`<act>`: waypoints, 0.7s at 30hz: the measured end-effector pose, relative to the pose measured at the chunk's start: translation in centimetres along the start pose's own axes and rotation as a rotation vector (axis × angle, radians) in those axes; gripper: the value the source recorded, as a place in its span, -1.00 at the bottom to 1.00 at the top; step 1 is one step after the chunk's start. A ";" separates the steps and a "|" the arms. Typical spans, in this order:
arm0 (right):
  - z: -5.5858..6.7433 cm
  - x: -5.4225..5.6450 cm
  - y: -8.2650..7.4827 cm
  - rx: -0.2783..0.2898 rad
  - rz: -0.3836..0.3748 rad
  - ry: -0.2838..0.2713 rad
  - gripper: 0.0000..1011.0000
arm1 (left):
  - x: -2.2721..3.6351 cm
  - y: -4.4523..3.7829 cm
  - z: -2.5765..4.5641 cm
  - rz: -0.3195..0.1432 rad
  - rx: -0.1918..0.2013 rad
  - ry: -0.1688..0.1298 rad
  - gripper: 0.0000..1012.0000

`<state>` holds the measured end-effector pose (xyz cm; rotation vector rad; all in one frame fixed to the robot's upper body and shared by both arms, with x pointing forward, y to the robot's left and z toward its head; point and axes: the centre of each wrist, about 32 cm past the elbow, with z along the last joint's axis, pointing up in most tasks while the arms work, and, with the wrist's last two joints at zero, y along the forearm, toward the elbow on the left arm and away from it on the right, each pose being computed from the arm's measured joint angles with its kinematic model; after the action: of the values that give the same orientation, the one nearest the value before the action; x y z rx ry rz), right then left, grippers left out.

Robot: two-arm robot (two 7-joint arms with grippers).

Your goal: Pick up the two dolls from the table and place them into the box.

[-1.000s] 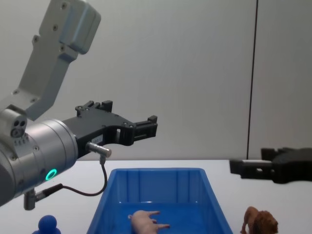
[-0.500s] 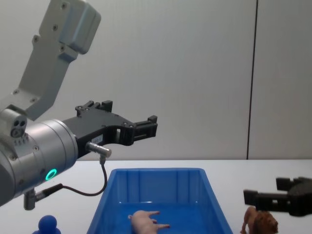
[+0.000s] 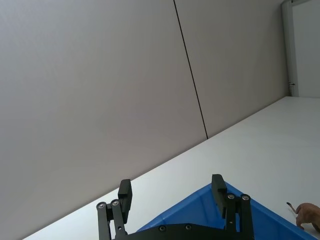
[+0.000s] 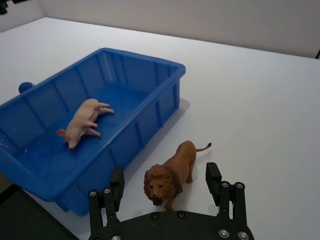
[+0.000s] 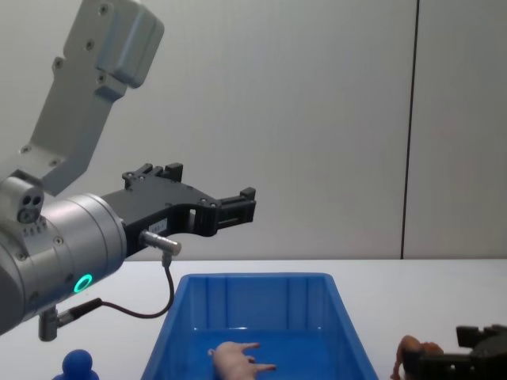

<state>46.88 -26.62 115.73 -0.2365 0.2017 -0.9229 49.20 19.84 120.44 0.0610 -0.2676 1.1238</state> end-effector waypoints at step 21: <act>-0.9 0.2 1.3 -0.036 -0.037 0.032 0.11 | 0.00 0.00 0.00 0.000 0.000 0.000 0.98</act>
<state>47.75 -26.14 114.52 -0.2597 0.2444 -0.9608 49.20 19.84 120.44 0.0611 -0.2676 1.1237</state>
